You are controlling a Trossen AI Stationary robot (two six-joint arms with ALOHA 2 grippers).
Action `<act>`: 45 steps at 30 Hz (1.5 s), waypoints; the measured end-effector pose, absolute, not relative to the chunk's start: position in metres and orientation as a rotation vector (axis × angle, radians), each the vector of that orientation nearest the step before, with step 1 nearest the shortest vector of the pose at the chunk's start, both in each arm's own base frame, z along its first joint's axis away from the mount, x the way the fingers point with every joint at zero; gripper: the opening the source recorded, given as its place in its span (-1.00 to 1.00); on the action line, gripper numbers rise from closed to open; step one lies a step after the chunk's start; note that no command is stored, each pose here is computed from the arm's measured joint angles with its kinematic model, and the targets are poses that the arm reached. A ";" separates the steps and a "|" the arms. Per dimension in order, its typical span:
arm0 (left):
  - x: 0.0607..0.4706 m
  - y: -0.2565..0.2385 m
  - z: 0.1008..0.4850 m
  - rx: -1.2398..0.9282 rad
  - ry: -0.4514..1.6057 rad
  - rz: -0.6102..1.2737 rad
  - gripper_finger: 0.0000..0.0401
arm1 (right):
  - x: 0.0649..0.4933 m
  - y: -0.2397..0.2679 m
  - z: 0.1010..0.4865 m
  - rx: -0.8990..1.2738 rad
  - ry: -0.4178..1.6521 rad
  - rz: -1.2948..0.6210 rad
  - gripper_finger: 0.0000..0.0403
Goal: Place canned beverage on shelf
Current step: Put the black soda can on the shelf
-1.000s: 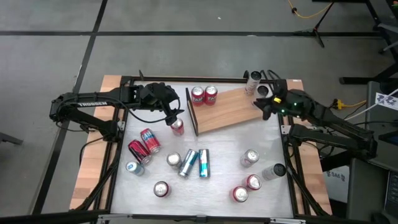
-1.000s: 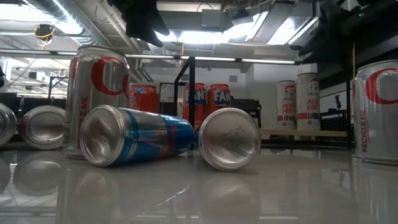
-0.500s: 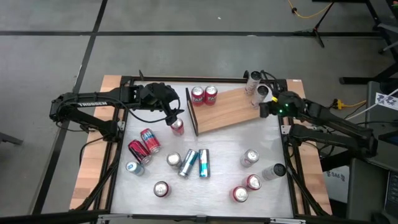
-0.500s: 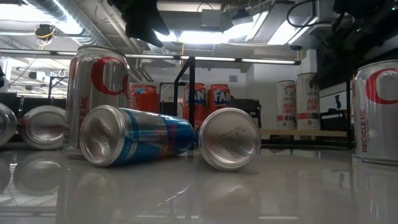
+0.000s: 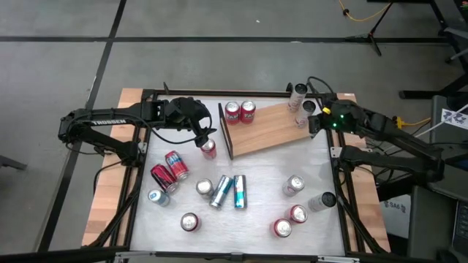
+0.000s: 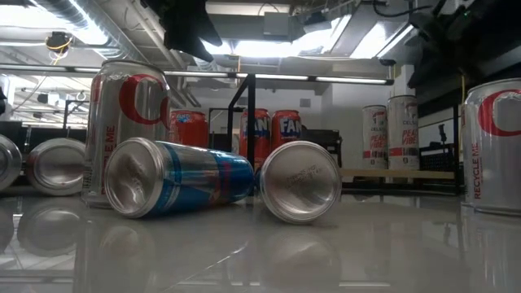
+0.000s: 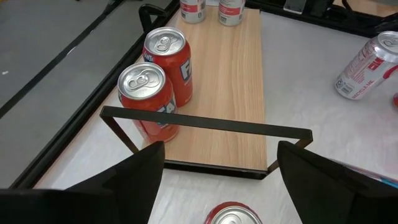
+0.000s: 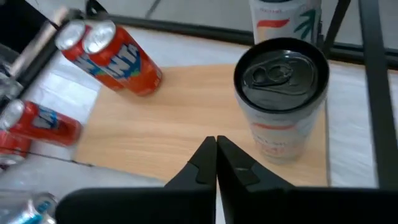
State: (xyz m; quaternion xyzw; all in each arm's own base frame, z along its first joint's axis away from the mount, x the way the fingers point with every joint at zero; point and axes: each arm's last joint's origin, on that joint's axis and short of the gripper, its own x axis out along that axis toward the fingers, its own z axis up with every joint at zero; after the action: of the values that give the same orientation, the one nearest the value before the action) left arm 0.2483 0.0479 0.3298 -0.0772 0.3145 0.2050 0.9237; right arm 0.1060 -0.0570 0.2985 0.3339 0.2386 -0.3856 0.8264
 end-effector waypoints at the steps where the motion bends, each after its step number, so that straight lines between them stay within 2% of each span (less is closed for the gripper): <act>1: 0.248 0.048 0.330 -0.158 0.645 0.421 0.51 | 0.107 -0.058 0.300 0.702 0.532 -0.822 -1.00; 15: 0.248 0.048 0.330 -0.158 0.645 0.421 0.51 | 0.141 -0.074 0.283 0.632 0.875 -0.847 -1.00; 25: 0.248 0.048 0.330 -0.158 0.645 0.421 0.51 | 0.140 -0.078 0.283 0.545 0.864 -0.955 -1.00; 45: 0.248 0.048 0.330 -0.158 0.644 0.421 0.51 | 0.154 -0.102 0.271 0.472 0.930 -1.003 -1.00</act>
State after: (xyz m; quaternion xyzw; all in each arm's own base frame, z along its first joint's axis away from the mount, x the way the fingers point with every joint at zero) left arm 0.2484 0.0479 0.3299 -0.0771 0.3140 0.2051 0.9238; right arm 0.1536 -0.1018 0.2706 0.2159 0.4256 -0.4587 0.7495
